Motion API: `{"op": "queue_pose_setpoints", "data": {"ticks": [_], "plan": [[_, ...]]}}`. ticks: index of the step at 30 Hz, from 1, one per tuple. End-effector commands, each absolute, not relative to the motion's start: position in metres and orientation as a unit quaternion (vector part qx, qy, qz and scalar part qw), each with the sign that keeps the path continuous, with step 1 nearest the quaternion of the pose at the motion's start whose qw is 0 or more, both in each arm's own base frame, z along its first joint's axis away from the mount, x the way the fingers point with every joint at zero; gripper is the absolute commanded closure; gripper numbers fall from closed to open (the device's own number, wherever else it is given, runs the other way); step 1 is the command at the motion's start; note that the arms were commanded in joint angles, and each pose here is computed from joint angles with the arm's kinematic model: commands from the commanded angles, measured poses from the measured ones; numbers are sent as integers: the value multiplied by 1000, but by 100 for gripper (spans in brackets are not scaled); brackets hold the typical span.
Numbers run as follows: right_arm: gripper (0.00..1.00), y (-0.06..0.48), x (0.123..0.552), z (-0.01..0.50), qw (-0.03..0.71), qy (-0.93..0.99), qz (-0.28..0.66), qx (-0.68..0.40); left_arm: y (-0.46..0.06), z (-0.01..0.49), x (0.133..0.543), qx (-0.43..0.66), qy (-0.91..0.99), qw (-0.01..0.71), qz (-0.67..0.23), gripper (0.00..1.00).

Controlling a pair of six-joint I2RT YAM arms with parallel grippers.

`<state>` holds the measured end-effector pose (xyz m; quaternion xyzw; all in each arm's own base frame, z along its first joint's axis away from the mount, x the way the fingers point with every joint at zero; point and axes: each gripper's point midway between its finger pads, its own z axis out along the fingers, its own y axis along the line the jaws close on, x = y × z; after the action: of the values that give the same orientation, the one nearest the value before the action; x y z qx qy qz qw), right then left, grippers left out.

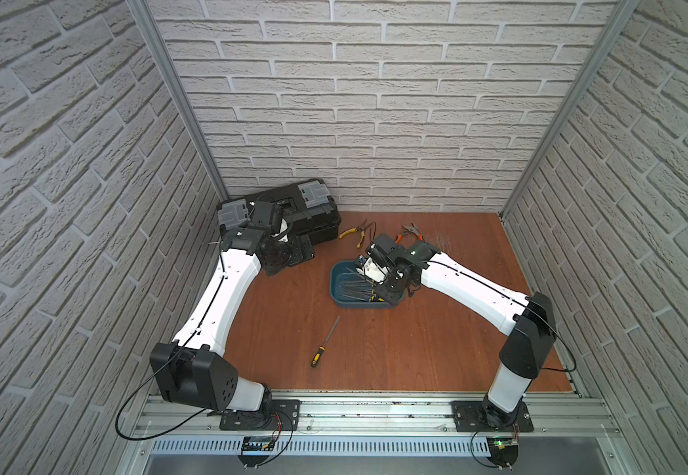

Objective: Put the file tool into the storage box
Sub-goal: Place the file tool in the storage box.

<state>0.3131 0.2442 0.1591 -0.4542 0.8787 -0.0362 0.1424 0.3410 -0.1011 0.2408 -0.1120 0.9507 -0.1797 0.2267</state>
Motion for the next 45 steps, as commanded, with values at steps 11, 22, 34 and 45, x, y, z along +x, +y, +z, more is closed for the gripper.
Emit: {"op": "queue_pose_setpoints", "data": {"ticks": [11, 22, 34, 45], "plan": [[98, 241, 389, 106, 134, 840, -74, -520, -116, 239, 331, -135, 953, 214, -167, 2], [68, 243, 420, 70, 134, 850, -93, -500, -108, 246, 337, -162, 951, 220, -148, 2], [55, 249, 427, 118, 198, 902, -69, -378, -93, 231, 341, -171, 954, 204, -139, 2], [52, 278, 358, 170, 256, 942, 51, -212, -87, 199, 309, -159, 962, 169, -145, 2]]}}
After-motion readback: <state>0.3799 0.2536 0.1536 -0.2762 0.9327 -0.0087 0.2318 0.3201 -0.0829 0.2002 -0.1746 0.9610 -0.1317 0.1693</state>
